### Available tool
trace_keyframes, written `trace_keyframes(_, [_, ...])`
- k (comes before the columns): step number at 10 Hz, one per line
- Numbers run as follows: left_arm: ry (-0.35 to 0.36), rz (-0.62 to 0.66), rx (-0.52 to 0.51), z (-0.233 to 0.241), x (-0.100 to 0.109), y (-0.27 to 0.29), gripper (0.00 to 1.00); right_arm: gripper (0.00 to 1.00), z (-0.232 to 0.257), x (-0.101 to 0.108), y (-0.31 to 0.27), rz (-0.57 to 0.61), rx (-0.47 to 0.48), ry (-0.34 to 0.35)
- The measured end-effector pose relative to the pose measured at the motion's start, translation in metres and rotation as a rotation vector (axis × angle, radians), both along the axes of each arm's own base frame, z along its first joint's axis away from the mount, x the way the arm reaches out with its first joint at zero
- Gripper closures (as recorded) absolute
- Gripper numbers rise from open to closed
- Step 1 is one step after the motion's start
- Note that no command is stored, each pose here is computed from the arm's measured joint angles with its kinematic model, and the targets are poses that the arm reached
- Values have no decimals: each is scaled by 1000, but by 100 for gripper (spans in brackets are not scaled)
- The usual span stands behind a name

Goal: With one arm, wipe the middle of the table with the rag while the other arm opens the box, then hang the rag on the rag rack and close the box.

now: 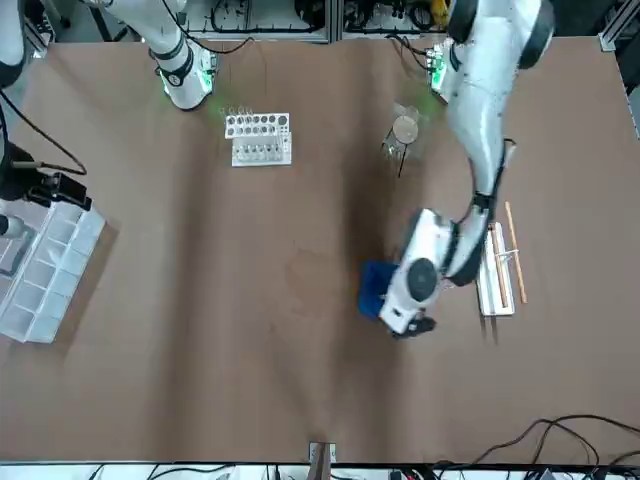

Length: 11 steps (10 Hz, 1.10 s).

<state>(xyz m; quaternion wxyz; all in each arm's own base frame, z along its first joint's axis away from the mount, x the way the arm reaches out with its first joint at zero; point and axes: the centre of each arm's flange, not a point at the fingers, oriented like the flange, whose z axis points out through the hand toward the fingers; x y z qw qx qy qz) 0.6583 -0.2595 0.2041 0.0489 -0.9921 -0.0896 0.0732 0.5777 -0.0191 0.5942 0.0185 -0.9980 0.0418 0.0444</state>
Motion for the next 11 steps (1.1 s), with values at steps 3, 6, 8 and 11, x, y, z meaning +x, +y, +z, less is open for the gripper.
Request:
trace_keyframes(3, [-9,69,13,45,-6,70,93,0,6,-6,-7,-12,1,-7])
trace_keyframes(6, [-45,90,19,144,-23,110,93,4,5,-6,-9,-16,1,-3])
trace_keyframes(8, [-29,24,42,190,-29,176,93,7,5,-6,-10,-17,0,-3])
trace_keyframes(11, [-18,-62,23,215,-30,286,93,55,2,-11,-23,-40,1,33])
